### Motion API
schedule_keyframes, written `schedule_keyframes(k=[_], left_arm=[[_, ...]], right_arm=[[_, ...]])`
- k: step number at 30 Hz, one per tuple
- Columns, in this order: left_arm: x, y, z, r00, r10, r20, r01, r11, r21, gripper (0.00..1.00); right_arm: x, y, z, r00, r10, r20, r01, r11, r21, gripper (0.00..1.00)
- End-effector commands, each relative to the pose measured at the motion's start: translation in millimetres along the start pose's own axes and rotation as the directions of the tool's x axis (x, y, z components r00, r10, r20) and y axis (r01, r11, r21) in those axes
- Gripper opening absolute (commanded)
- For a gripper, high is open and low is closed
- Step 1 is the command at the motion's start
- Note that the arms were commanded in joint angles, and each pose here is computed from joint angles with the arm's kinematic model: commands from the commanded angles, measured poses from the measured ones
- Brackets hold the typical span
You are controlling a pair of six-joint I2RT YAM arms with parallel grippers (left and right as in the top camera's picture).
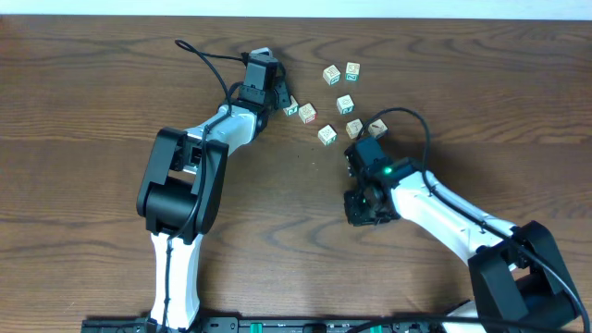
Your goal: Lift 5 blocks
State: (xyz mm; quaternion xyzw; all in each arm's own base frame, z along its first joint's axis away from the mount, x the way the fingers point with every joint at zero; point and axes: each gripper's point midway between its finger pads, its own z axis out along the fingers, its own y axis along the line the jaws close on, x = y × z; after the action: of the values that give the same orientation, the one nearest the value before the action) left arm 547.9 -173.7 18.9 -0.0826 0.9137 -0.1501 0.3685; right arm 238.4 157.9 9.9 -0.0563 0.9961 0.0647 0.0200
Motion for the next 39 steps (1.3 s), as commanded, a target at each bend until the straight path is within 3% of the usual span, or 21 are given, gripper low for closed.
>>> schedule_keyframes(k=[1,12,19,23,24,26,27,30,36,39], left_arm=[[-1.1,1.1,4.2,1.000,0.007,0.003,-0.007,1.000,-0.012,0.42],[13.0,8.5,3.4,0.998,0.008,-0.056,-0.010,0.999,-0.042,0.41],[17.7,11.0,2.6,0.997,0.007,-0.076,-0.011,0.999,-0.052,0.40],[22.6,13.6,-2.3,0.994,0.018,-0.107,-0.025,0.997,-0.067,0.31],[22.6,13.8,-4.5,0.993,0.029,-0.113,-0.037,0.997,-0.069,0.29],[21.7,13.4,-9.8,0.991,0.052,-0.124,-0.061,0.996,-0.070,0.25],[20.5,12.8,-12.7,0.990,0.065,-0.127,-0.075,0.995,-0.069,0.24],[13.8,9.8,-22.3,0.988,0.095,-0.124,-0.104,0.992,-0.065,0.21],[12.2,13.3,-40.4,0.984,0.094,-0.153,-0.110,0.989,-0.101,0.15],[13.2,14.4,-47.4,0.981,0.093,-0.170,-0.113,0.987,-0.110,0.13]], right_arm=[[6.5,-1.9,6.4,1.000,0.025,0.003,-0.025,1.000,0.012,0.01],[-20.1,-6.3,16.1,0.987,0.033,0.157,-0.038,0.999,0.026,0.06],[-22.6,-7.0,21.8,0.987,0.030,0.158,-0.036,0.999,0.033,0.09],[-21.9,-9.6,33.6,0.990,0.030,0.140,-0.037,0.998,0.048,0.10],[-22.7,-9.5,36.0,0.990,0.030,0.140,-0.037,0.998,0.048,0.16],[-26.5,-7.9,38.4,0.988,0.029,0.151,-0.036,0.999,0.042,0.40],[-28.9,-6.6,38.4,0.987,0.022,0.160,-0.028,0.999,0.038,0.44],[-34.6,-3.8,37.5,0.983,0.018,0.183,-0.024,0.999,0.027,0.46],[-35.1,-3.6,36.7,0.983,0.013,0.184,-0.018,0.999,0.027,0.74],[-38.4,1.2,32.7,0.983,-0.011,0.184,0.008,1.000,0.015,0.83]])
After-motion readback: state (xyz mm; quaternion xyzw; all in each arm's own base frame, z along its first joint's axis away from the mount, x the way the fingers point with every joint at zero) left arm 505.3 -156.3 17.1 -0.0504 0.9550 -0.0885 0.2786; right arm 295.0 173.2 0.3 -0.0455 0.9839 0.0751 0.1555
